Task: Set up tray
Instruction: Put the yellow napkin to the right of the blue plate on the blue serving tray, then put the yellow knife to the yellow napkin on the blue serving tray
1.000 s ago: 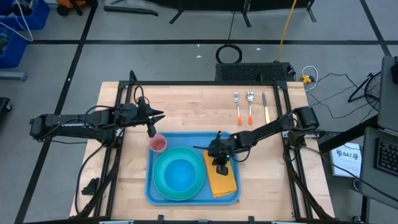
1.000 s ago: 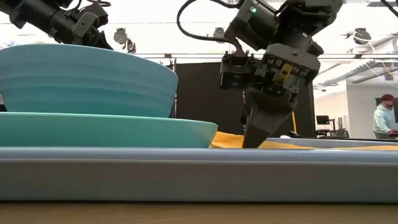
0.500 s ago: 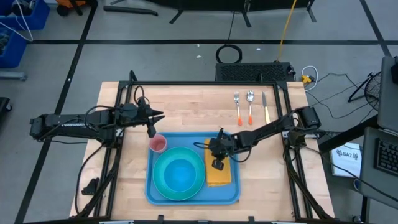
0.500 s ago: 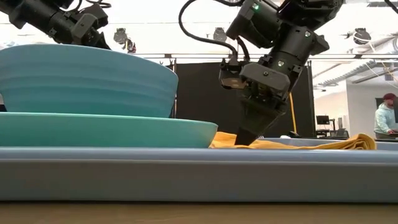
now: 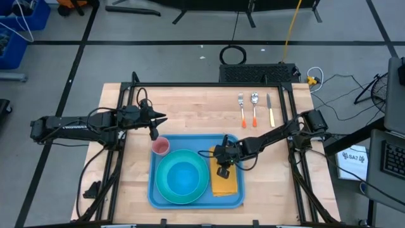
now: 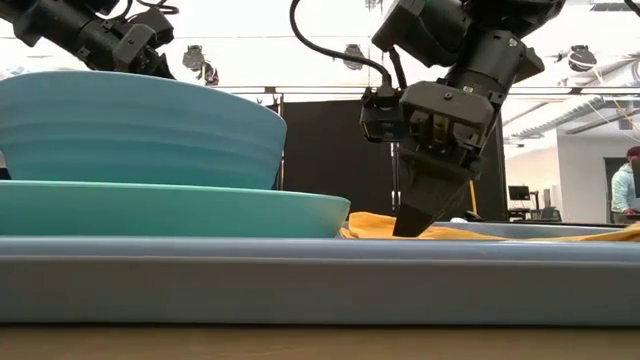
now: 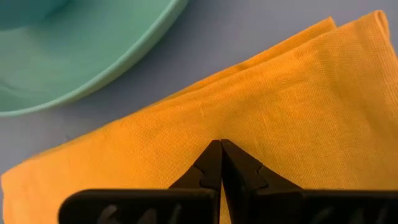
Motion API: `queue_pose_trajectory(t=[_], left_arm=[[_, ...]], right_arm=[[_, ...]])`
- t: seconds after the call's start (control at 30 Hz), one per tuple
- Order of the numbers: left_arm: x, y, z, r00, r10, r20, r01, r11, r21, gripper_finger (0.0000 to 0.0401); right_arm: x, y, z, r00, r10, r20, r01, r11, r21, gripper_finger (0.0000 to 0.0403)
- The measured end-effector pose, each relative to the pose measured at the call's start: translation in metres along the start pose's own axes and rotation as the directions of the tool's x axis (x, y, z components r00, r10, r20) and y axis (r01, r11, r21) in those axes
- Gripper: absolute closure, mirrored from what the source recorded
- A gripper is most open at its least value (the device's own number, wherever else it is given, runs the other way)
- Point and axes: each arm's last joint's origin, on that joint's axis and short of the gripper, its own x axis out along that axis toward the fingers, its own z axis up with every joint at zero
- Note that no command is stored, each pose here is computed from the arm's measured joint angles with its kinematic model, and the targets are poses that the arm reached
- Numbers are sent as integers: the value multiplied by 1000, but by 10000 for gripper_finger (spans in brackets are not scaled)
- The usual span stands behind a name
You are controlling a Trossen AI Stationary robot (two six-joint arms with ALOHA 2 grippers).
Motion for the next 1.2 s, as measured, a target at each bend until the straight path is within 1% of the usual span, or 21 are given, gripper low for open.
queue_pose_trajectory(t=[0.2,0.3,0.4,0.57,0.6,0.67,0.73,0.8,0.9,1.03,1.1,1.13,1.17,1.2], left_arm=[[0,0,0,1000,0,0,0,1000,0,313],[0,0,0,1000,0,0,0,1000,0,313],[0,0,0,1000,0,0,0,1000,0,313],[0,0,0,1000,-16,-1,16,1000,-1,313],[0,0,0,1000,-16,-1,16,1000,-1,313],[0,0,0,1000,-16,-1,16,1000,-1,313],[0,0,0,1000,-16,0,16,1000,-1,313],[0,0,0,1000,-16,-1,16,1000,-1,313],[0,0,0,1000,-16,-1,16,1000,-1,313],[0,0,0,1000,-15,-1,15,1000,-2,313],[0,0,0,1000,-15,-2,15,1000,-1,313],[0,0,0,1000,-15,-2,15,1000,-1,313],[0,0,0,1000,-15,-3,15,1000,-1,313],[0,0,-1,1000,-15,-6,15,1000,0,313]], right_arm=[[0,0,0,1000,-14,9,14,1000,-4,403],[-1,1,2,998,-35,55,37,998,-44,402],[-8,3,8,991,-42,130,53,995,-88,388],[-45,7,23,952,-60,299,111,981,-157,353],[-56,6,26,939,-70,336,133,976,-170,347],[-78,2,35,894,-125,430,218,960,-175,337],[-101,-7,41,830,-220,513,334,932,-140,334],[-122,-21,47,767,-310,561,430,898,-91,334],[-157,-54,52,706,-431,562,524,852,-4,338],[-194,-105,46,660,-594,460,589,789,172,345],[-210,-127,38,635,-663,395,623,743,245,346],[-218,-139,33,622,-700,351,641,712,286,348],[-224,-150,27,620,-727,293,651,686,325,349],[-227,-160,20,633,-740,228,651,668,361,350]])
